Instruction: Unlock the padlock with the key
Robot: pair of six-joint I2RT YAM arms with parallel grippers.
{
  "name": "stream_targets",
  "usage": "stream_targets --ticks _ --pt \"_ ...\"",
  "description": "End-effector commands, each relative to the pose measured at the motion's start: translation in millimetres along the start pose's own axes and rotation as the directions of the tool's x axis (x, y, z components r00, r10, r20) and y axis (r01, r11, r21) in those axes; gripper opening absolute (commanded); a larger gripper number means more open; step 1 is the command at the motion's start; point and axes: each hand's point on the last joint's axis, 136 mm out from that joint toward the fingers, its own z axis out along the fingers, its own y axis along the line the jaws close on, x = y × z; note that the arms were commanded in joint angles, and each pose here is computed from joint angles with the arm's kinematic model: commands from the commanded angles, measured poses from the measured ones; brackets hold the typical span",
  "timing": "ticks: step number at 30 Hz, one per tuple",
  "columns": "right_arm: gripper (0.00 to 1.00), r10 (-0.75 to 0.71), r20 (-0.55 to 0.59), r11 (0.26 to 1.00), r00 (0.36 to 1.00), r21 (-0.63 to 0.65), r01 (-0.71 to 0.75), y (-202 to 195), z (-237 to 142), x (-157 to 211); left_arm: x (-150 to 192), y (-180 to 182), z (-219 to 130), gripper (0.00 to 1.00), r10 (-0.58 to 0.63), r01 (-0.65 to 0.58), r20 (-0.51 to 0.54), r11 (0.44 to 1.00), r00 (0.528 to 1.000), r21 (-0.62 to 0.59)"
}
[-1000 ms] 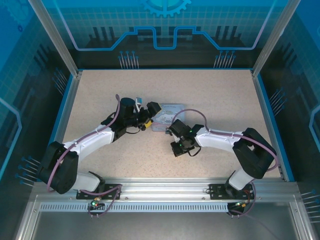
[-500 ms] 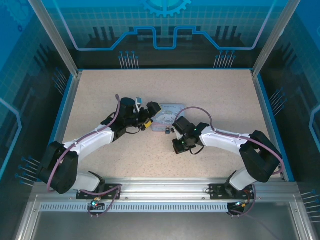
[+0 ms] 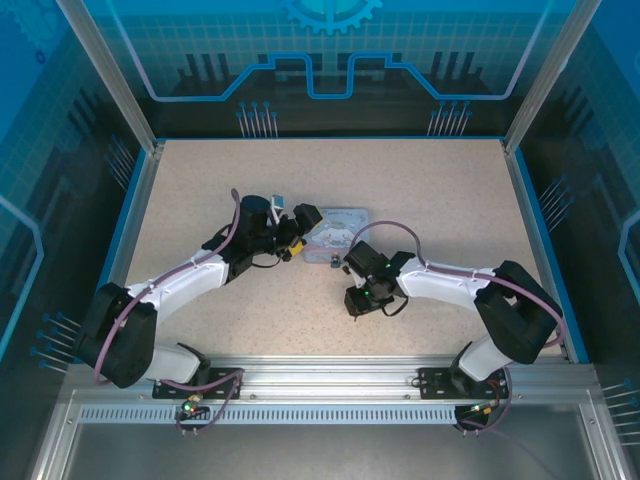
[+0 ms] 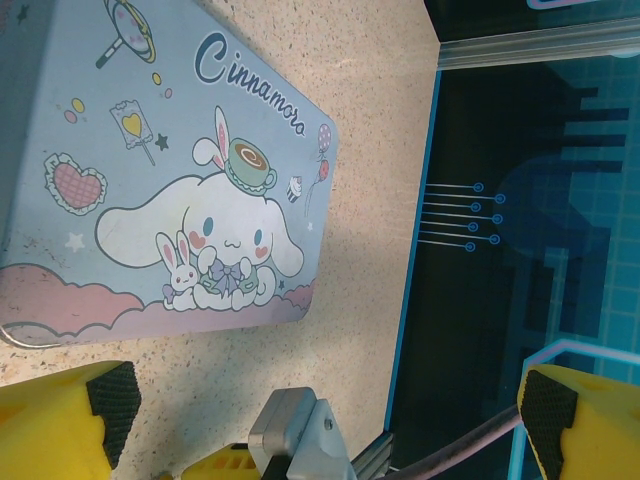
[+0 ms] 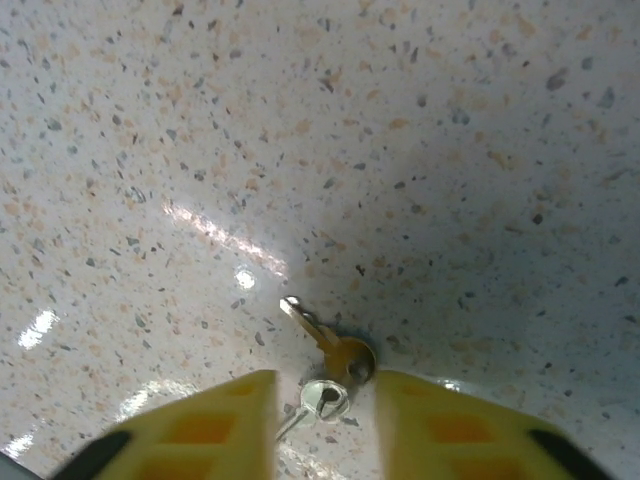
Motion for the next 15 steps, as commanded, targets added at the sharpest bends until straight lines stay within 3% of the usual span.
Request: stream_targets --ticks 1,11,15 --pt "0.39 -0.005 -0.007 0.999 1.000 0.036 0.006 -3.9 -4.1 3.6 -2.6 0.0 -3.6 0.99 0.012 -0.012 0.013 1.000 1.000 0.003" --pt "0.43 -0.046 -0.016 0.997 0.999 0.060 0.047 0.0 -3.1 -0.6 -3.1 -1.0 -4.0 0.99 0.011 -0.012 0.016 1.000 1.000 0.005" --pt "0.50 -0.035 -0.030 0.995 0.999 0.097 0.038 -1.2 -0.2 5.7 -2.7 -0.5 -3.6 0.99 0.011 -0.011 0.014 1.000 1.000 0.004"
